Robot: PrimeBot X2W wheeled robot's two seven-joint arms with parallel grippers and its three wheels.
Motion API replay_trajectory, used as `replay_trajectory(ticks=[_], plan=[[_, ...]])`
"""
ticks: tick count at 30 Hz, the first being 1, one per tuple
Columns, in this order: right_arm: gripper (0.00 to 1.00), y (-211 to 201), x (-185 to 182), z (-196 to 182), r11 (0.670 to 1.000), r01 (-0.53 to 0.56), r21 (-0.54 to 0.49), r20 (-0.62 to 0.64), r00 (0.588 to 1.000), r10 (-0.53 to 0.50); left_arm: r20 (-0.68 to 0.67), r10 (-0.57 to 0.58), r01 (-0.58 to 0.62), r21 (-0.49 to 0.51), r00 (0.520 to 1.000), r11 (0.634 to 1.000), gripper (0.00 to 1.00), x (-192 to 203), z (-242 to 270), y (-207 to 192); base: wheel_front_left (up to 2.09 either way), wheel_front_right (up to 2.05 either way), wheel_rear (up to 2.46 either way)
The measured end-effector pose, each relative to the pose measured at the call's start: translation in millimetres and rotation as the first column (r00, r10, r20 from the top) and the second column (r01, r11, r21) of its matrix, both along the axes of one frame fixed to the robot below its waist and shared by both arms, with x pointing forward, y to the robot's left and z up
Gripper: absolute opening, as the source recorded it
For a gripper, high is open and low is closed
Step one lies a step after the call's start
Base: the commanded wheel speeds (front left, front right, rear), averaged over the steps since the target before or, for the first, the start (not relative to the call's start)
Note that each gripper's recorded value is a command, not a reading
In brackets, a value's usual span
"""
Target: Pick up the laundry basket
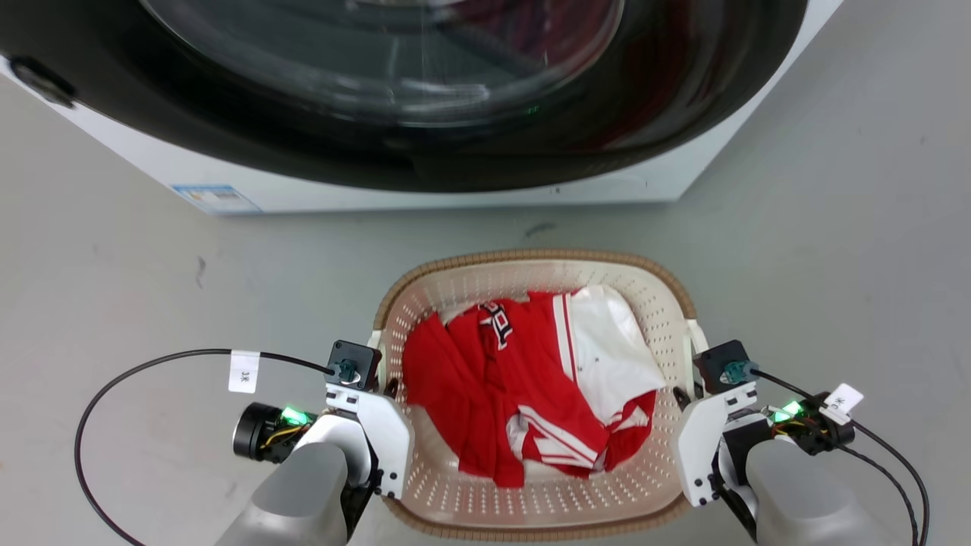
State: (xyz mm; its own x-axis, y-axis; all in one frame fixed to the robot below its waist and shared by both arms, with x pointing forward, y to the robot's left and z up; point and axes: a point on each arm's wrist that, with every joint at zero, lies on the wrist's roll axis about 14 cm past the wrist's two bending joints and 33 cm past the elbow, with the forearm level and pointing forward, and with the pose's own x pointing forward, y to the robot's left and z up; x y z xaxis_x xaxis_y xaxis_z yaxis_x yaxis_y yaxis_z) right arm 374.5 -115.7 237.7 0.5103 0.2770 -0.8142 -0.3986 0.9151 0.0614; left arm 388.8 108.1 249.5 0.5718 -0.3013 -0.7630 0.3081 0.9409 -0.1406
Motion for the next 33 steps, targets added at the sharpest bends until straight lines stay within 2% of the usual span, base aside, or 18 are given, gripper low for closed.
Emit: replay_trajectory(ticks=[14,28,33], plan=[[0.00,8,-4,49,0.998,-0.047,-0.029,0.043,0.998,0.048,-0.022,0.027,-0.027,0.006,0.999,1.000,0.00,-17,43,8,0.00,0.00,0.00],[0.00,7,-45,74,0.998,-0.041,-0.042,0.042,0.998,0.043,-0.050,0.015,-0.015,0.007,0.999,1.000,0.00,-59,66,8,0.00,0.00,0.00],[0.00,5,-50,81,0.999,-0.032,-0.043,0.051,0.998,0.034,-0.056,0.004,-0.004,0.007,0.998,1.000,0.00,-62,72,6,0.00,0.00,0.00]])
